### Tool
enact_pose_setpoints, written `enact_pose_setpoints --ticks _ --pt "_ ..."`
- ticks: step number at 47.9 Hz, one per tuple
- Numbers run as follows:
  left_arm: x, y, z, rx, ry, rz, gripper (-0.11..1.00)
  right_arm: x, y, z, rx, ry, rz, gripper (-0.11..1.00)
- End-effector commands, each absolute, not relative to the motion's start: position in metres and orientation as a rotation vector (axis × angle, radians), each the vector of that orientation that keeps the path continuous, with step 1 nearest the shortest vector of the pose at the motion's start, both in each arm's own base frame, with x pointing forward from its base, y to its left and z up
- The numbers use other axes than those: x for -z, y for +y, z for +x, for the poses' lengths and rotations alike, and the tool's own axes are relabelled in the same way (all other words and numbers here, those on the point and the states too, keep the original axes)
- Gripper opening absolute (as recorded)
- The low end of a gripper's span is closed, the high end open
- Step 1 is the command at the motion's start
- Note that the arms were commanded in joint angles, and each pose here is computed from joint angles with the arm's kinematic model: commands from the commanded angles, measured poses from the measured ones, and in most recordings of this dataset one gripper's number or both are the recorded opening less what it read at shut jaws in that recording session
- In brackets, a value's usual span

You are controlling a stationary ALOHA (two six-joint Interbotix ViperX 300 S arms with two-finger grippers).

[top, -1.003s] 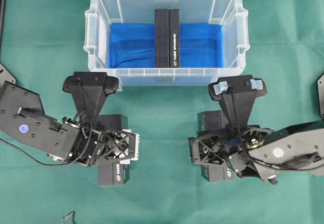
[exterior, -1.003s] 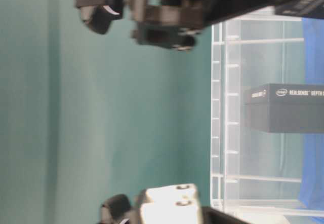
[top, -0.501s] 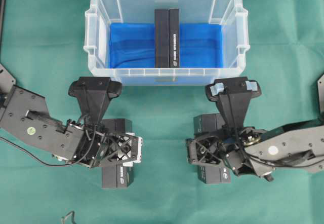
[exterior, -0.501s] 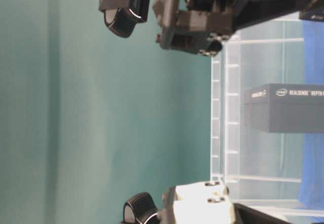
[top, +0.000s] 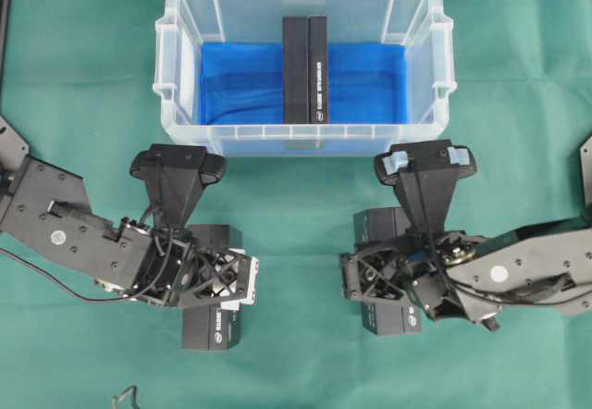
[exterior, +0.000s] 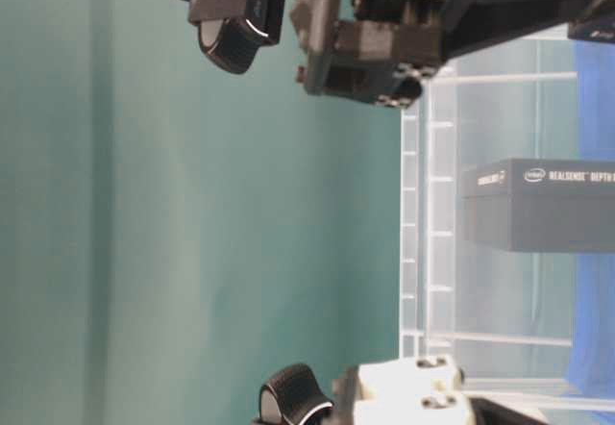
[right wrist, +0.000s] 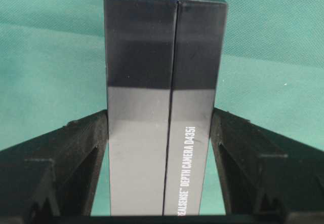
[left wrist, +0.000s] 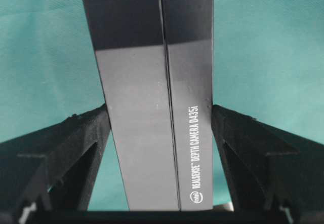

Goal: Take the box out of the case with both arms.
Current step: 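Lower both boxes upright onto the tablecloth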

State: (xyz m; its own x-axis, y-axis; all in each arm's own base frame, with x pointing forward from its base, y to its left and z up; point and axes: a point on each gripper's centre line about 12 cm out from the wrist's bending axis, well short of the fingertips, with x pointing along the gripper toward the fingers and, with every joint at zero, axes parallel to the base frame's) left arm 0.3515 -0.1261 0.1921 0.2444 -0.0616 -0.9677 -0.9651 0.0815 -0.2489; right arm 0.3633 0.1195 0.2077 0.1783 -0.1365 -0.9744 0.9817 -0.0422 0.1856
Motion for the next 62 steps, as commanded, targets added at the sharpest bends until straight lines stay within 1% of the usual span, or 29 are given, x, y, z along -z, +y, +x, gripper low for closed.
enact_pose_setpoints --ticks 1,3,4,6,9,11,15,35,41,52,62 --pt "-0.210 -0.125 0.354 -0.888 1.069 -1.325 0.65 -0.219 0.119 0.365 1.147 0.937 1.252 0.69" --pt "-0.209 -0.125 0.353 -0.890 1.070 -1.320 0.65 -0.218 0.119 0.364 1.150 0.939 1.246 0.77" --pt "-0.210 -0.125 0.353 -0.890 1.071 -1.322 0.68 -0.218 0.119 0.364 1.151 0.941 1.245 0.82" --pt "-0.210 -0.125 0.353 -0.891 1.072 -1.321 0.77 -0.219 0.119 0.364 1.145 0.942 1.241 0.88" --pt "-0.210 -0.125 0.354 -0.890 1.069 -1.319 0.88 -0.219 0.119 0.364 1.144 0.944 1.236 0.92" --pt "-0.211 -0.125 0.354 -0.888 1.068 -1.320 0.91 -0.220 0.118 0.364 1.145 0.942 1.236 0.91" --pt "-0.211 -0.124 0.355 -0.889 1.066 -1.323 0.90 -0.220 0.118 0.363 1.152 0.944 1.231 0.90" --pt "-0.213 -0.121 0.356 -0.892 1.058 -1.331 0.89 -0.223 0.116 0.362 1.154 0.941 1.234 0.89" --pt "-0.219 -0.121 0.359 -0.883 1.049 -1.341 0.89 -0.228 0.115 0.362 1.146 0.935 1.240 0.89" --pt "-0.237 -0.121 0.361 -0.891 1.058 -1.325 0.89 -0.251 0.114 0.360 1.124 0.913 1.271 0.89" --pt "-0.272 -0.114 0.358 -0.903 1.083 -1.265 0.89 -0.283 0.108 0.352 1.126 0.904 1.246 0.89"
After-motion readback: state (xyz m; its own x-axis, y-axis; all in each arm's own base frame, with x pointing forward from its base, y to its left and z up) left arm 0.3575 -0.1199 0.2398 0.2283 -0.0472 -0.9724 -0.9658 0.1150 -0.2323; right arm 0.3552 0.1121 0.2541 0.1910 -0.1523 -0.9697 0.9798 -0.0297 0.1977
